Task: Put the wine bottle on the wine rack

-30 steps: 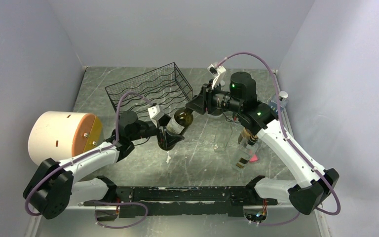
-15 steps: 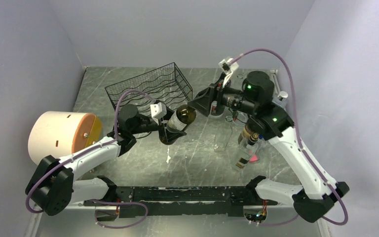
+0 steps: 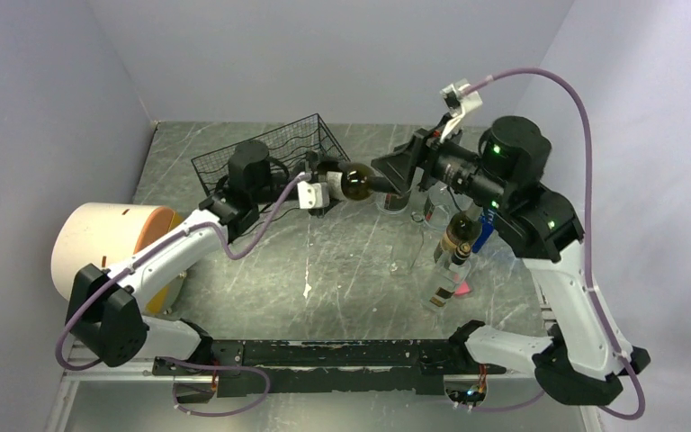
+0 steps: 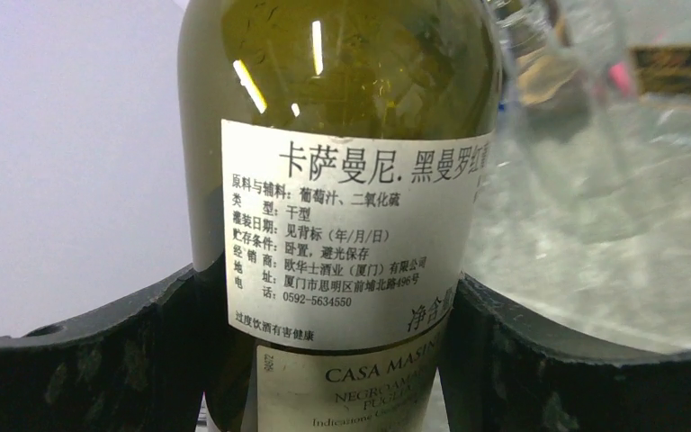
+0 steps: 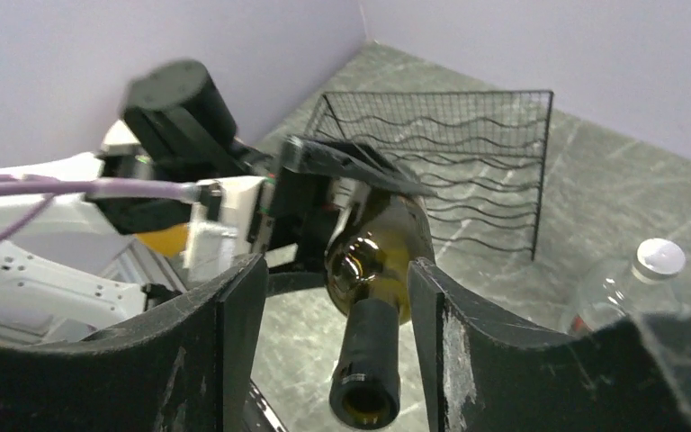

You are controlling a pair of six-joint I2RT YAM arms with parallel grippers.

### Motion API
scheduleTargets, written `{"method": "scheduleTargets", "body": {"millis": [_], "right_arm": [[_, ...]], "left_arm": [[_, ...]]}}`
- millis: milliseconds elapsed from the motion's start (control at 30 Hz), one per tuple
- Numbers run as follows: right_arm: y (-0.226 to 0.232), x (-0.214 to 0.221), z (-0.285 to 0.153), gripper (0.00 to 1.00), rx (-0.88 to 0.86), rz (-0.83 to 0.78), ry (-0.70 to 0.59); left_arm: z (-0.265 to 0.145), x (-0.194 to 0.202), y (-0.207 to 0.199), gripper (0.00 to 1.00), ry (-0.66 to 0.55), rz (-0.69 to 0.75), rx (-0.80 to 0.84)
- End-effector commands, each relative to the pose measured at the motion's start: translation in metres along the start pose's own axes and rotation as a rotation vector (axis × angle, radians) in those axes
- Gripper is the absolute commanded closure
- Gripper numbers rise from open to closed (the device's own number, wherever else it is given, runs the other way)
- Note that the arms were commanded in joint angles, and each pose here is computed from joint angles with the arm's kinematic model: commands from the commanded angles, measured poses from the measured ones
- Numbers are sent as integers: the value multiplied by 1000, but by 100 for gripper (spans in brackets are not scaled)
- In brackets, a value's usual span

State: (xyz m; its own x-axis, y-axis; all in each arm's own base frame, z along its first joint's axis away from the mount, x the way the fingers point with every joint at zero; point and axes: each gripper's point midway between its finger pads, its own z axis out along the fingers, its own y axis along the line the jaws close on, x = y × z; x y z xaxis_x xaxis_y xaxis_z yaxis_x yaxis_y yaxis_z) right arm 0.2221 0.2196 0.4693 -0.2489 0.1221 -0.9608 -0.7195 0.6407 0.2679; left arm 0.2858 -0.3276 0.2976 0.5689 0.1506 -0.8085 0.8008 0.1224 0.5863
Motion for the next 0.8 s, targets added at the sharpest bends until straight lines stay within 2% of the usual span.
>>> {"method": "scheduleTargets", "body": {"millis": [0, 133, 267, 533, 767], "right_arm": [[-25, 36, -2, 34, 121, -19, 205], [-36, 43, -9, 27, 171, -68, 240], [-36, 61, -13, 24, 154, -81, 291], [-34, 90, 3, 24, 88, -53, 373], [-35, 121, 21, 29, 47, -1, 443]], "left_arm": [[1, -48, 54, 93, -4, 419, -22], [1, -57, 71, 93, 42, 570, -1], [-2, -62, 77, 93, 74, 692, 29], [-1, -68, 73, 93, 84, 882, 33], [3, -62, 76, 93, 116, 917, 35]]}}
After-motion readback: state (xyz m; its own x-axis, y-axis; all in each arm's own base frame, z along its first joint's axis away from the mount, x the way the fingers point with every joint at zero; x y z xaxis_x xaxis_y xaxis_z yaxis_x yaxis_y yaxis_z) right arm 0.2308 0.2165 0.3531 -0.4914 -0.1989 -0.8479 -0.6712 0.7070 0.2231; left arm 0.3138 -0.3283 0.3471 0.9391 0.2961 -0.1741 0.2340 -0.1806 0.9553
